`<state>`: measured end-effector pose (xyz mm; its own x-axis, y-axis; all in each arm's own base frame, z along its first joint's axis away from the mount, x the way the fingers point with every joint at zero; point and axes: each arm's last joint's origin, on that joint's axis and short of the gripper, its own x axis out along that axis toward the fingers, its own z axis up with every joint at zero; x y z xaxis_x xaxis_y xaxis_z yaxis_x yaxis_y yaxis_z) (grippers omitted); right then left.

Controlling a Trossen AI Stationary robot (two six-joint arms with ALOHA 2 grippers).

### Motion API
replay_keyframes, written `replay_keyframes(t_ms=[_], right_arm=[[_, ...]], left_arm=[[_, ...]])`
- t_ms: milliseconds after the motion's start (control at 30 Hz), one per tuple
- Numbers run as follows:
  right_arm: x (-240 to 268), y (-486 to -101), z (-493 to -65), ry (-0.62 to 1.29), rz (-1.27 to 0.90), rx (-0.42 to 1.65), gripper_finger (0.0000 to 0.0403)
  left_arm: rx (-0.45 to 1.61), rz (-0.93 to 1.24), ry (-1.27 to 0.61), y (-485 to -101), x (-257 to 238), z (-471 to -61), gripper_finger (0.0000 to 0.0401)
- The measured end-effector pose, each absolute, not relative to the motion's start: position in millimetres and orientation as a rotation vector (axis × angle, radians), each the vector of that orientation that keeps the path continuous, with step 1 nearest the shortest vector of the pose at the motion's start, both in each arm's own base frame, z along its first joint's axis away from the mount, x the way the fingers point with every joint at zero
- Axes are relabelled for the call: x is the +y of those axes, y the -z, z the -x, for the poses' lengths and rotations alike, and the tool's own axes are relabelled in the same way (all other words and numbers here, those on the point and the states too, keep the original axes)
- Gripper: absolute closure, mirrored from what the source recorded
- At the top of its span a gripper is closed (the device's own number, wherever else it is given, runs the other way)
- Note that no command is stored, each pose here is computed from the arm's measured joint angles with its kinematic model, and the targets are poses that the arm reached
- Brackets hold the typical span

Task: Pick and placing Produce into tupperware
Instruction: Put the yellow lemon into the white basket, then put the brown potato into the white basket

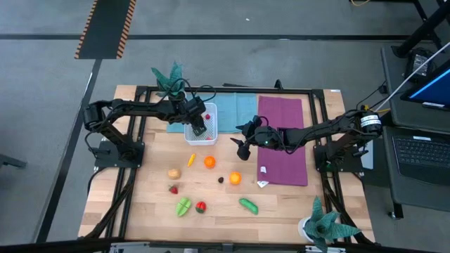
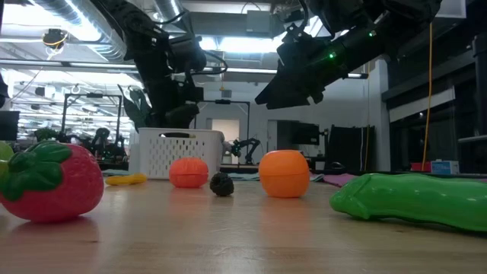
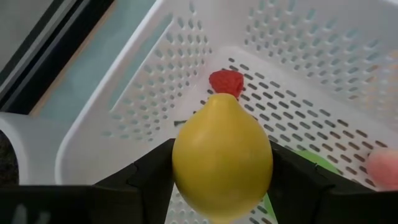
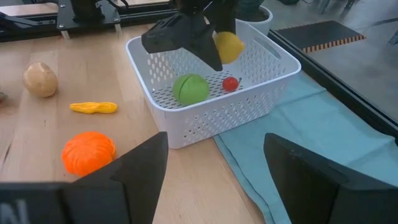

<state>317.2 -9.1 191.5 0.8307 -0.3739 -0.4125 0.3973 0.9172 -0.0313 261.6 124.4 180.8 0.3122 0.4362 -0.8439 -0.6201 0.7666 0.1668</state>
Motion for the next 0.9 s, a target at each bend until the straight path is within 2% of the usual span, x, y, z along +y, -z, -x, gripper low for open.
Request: replay_keyframes(t_ms=[633,900], right_arm=[[-9.1,-191.3,-317.1,0.409,-0.056,0.429,0.0136],[-8.6,-190.8,-316.8,0.409,-0.058,0.433,0.0136]], left_arm=[[1.052,0.168,-0.673,-182.1,123.9,-260.9,0.0147],[0.932,0.071,-0.581,-218.4,98.6,-256.5,0.0152]])
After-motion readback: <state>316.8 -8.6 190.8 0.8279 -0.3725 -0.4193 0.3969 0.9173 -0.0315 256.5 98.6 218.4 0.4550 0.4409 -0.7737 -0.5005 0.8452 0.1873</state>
